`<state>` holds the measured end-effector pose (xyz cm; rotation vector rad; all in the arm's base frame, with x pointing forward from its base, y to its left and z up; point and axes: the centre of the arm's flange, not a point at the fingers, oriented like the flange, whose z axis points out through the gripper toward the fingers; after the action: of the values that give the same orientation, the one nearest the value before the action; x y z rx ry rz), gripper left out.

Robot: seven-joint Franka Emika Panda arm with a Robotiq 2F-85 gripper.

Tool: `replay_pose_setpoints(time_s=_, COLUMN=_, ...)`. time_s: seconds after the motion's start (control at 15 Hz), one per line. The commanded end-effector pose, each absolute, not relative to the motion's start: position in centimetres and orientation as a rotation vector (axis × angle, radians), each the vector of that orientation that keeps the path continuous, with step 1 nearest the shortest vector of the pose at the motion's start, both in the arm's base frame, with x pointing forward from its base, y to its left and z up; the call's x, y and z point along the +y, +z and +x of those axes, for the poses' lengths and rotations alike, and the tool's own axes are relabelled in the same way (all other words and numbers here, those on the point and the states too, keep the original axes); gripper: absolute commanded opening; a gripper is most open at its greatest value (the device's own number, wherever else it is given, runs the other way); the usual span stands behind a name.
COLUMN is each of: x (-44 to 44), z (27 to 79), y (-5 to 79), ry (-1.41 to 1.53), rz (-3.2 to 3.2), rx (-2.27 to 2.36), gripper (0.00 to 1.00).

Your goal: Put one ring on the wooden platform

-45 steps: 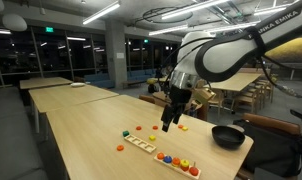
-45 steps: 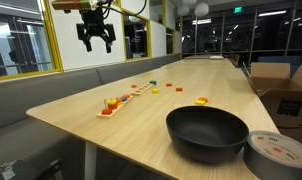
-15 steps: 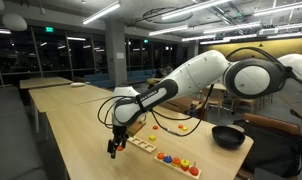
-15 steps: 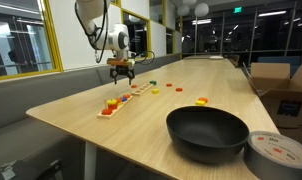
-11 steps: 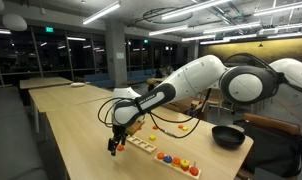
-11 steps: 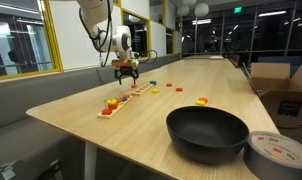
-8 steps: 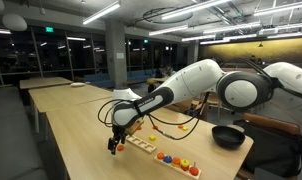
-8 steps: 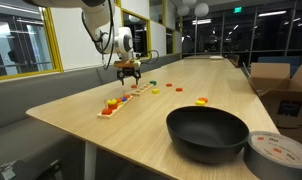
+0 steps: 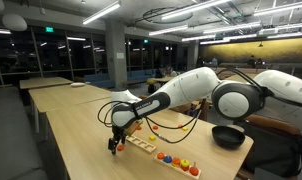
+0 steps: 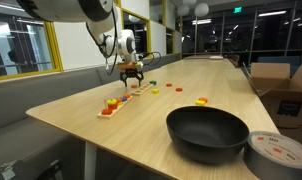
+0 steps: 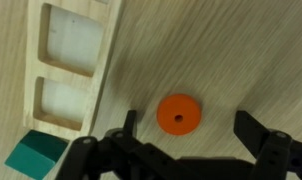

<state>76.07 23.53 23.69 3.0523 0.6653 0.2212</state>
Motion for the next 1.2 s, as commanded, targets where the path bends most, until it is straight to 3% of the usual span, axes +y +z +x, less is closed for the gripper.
replay_pose_setpoints(time_s=0.0, x=23.8, z=79.5, y=23.7, ry=0.198, rz=3.028, rx=0.648, gripper=1.0)
replay_pose_setpoints(time_s=0.33, x=23.2, z=80.1, y=23.8, ry=0.149, rz=3.03, rx=0.629, gripper=1.0)
replay_pose_setpoints(time_s=0.4, x=23.2, z=80.1, y=23.7, ry=0.138, rz=3.033, rx=0.628, gripper=0.79)
replay_pose_setpoints(time_s=0.93, x=23.1, z=80.1, y=24.2, ry=0.087, rz=3.042, rx=0.635, gripper=0.2)
replay_pose_setpoints(time_s=1.13, x=22.4, z=79.6, y=24.7, ry=0.026, rz=3.033, rx=0.609, gripper=0.24)
